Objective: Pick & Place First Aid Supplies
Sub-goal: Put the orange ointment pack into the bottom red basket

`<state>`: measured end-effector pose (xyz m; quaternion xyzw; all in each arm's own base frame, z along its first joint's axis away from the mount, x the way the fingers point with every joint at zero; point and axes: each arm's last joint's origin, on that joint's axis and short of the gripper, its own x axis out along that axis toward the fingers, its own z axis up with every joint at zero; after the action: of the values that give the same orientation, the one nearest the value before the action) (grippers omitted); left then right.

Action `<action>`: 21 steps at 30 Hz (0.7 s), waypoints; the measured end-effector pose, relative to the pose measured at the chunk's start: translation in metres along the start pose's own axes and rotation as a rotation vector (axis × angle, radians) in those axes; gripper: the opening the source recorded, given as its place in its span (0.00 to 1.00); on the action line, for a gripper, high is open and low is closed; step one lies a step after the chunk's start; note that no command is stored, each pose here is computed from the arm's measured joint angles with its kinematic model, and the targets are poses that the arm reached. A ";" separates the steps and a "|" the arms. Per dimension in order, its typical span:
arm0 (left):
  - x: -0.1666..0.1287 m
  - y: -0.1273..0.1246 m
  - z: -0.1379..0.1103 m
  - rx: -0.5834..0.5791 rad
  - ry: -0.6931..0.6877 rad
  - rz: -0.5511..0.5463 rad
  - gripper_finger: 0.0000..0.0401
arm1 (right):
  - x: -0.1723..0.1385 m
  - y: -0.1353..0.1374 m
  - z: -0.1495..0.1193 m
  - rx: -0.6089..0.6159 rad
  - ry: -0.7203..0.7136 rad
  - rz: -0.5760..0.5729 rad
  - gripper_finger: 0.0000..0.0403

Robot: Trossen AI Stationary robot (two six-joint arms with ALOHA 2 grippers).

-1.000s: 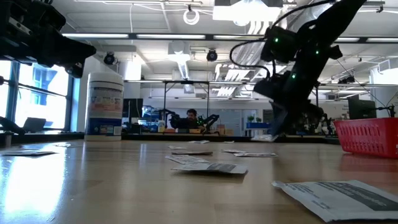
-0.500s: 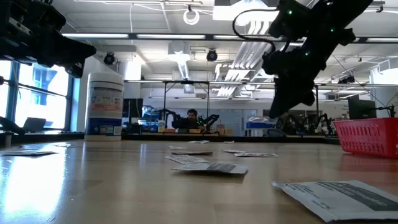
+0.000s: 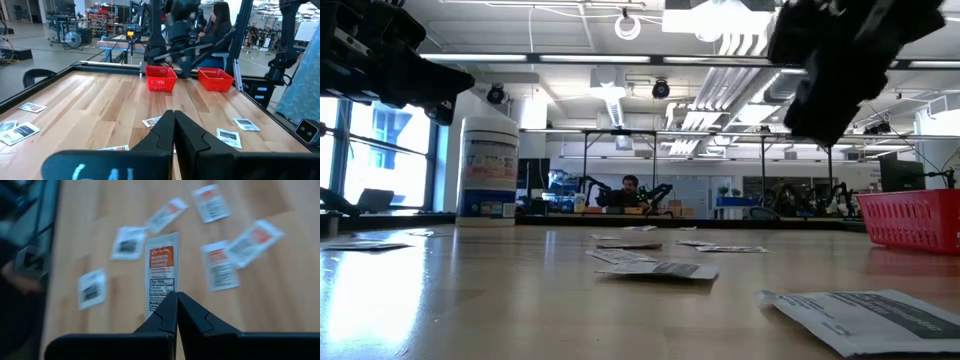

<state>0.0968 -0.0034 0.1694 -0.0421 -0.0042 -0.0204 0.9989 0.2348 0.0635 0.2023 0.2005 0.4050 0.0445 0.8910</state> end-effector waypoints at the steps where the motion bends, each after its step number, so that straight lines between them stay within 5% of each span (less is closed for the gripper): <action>1: 0.000 0.000 0.000 0.000 0.000 0.000 0.00 | -0.003 0.006 -0.003 -0.015 0.008 0.020 0.00; 10: 0.000 0.000 0.000 0.000 0.000 0.000 0.00 | -0.035 0.037 -0.045 0.028 0.232 0.078 0.00; 21: 0.000 0.000 0.000 0.000 0.001 0.000 0.00 | -0.064 0.074 -0.096 0.237 0.618 0.211 0.00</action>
<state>0.0969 -0.0034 0.1693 -0.0419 -0.0039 -0.0206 0.9989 0.1273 0.1464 0.2199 0.3206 0.6350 0.1477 0.6872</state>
